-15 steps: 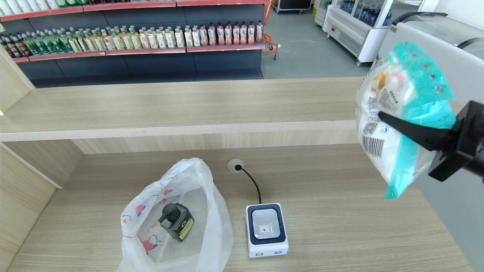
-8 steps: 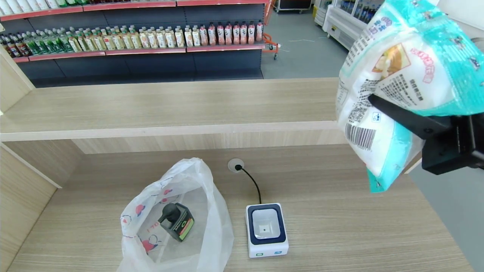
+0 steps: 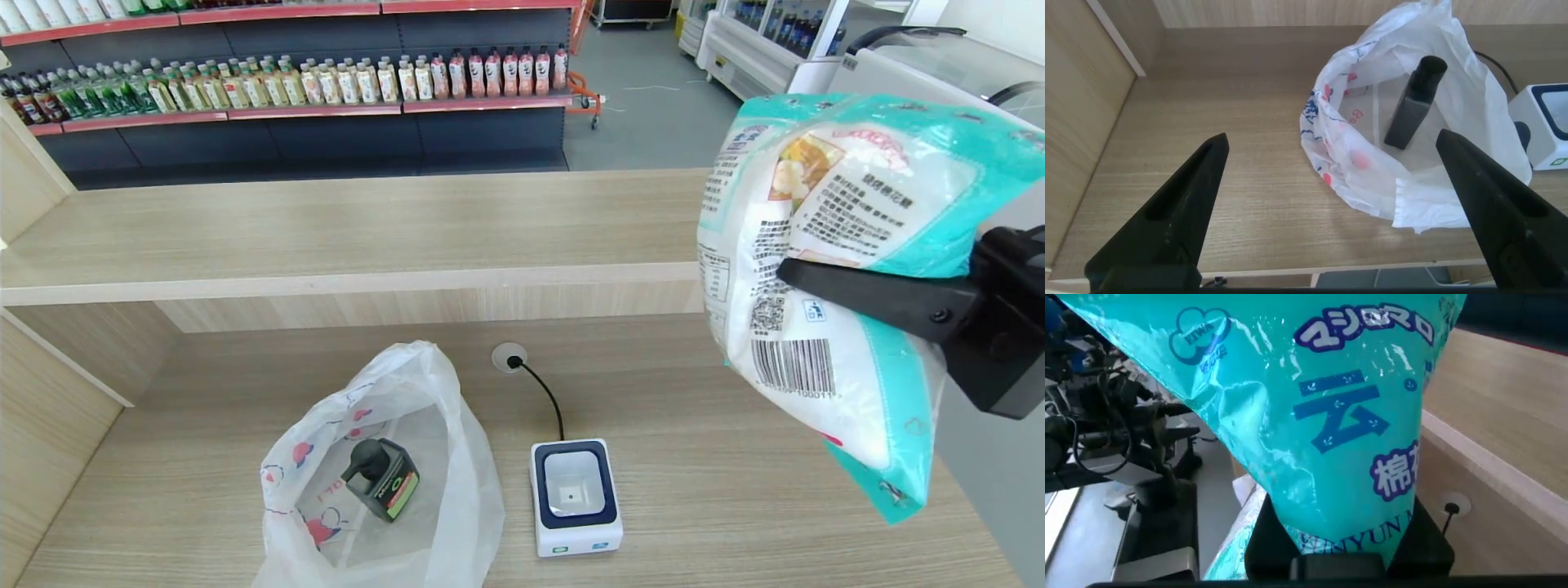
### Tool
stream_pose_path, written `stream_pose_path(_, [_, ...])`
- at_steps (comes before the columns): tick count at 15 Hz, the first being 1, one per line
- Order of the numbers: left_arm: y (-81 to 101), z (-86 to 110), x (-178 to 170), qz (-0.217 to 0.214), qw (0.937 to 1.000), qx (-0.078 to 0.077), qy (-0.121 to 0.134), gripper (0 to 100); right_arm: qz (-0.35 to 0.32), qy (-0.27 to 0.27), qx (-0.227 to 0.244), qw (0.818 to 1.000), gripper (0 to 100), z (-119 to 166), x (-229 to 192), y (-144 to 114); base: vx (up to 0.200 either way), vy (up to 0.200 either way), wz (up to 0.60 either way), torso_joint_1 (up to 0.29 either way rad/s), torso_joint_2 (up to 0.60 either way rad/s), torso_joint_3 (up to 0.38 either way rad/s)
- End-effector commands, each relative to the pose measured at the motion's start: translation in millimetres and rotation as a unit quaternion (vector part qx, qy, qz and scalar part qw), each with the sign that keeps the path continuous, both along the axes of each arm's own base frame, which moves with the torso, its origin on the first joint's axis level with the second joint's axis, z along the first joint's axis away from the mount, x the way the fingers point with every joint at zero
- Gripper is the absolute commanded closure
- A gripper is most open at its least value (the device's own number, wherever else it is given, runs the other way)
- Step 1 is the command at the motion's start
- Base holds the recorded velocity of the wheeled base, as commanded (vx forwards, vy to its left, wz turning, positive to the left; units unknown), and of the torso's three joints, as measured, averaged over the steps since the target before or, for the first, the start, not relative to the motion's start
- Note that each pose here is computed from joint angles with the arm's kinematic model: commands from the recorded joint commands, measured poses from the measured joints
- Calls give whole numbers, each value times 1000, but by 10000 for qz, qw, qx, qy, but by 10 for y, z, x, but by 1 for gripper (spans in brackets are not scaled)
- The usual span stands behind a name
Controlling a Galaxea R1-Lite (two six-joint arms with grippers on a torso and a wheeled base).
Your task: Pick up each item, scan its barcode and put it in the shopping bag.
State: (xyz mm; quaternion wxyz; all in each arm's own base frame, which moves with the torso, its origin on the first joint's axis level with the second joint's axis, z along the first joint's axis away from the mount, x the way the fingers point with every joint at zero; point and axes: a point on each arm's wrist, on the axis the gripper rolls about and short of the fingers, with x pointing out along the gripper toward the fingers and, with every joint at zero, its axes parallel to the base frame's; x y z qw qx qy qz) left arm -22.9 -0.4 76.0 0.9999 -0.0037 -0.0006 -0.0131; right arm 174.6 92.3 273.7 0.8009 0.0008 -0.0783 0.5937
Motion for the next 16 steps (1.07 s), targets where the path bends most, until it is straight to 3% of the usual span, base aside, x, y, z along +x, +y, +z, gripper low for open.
stream_pose_path(1, [0, -1, 0, -7, 10000, -1, -1, 0, 60, -70, 30, 10000, 100, 28, -53, 3, 0, 0, 0, 0, 0, 0])
stream_pose_path(6, [0, -1, 0, 0, 10000, -1, -1, 0, 260, 209, -4, 9994, 100, -42, 47, 130, 0, 0, 0, 0, 0, 0])
stream_pose_path(9, [0, -1, 0, 0, 10000, -1, -1, 0, 940, 974, 233, 9905, 100, 1, 31, 136, 0, 0, 0, 0, 0, 0])
stream_pose_path(10, [0, -1, 0, 0, 10000, -1, -1, 0, 1087, 1423, 471, 9827, 100, 36, 64, 149, 0, 0, 0, 0, 0, 0])
stream_pose_path(12, [0, -1, 0, 0, 10000, -1, -1, 0, 1282, 1807, 807, 9718, 100, 54, 144, 187, 0, 0, 0, 0, 0, 0])
stream_pose_path(16, [0, -1, 0, 0, 10000, -1, -1, 0, 1760, 1724, 628, 9671, 100, -112, 178, 238, 0, 0, 0, 0, 0, 0])
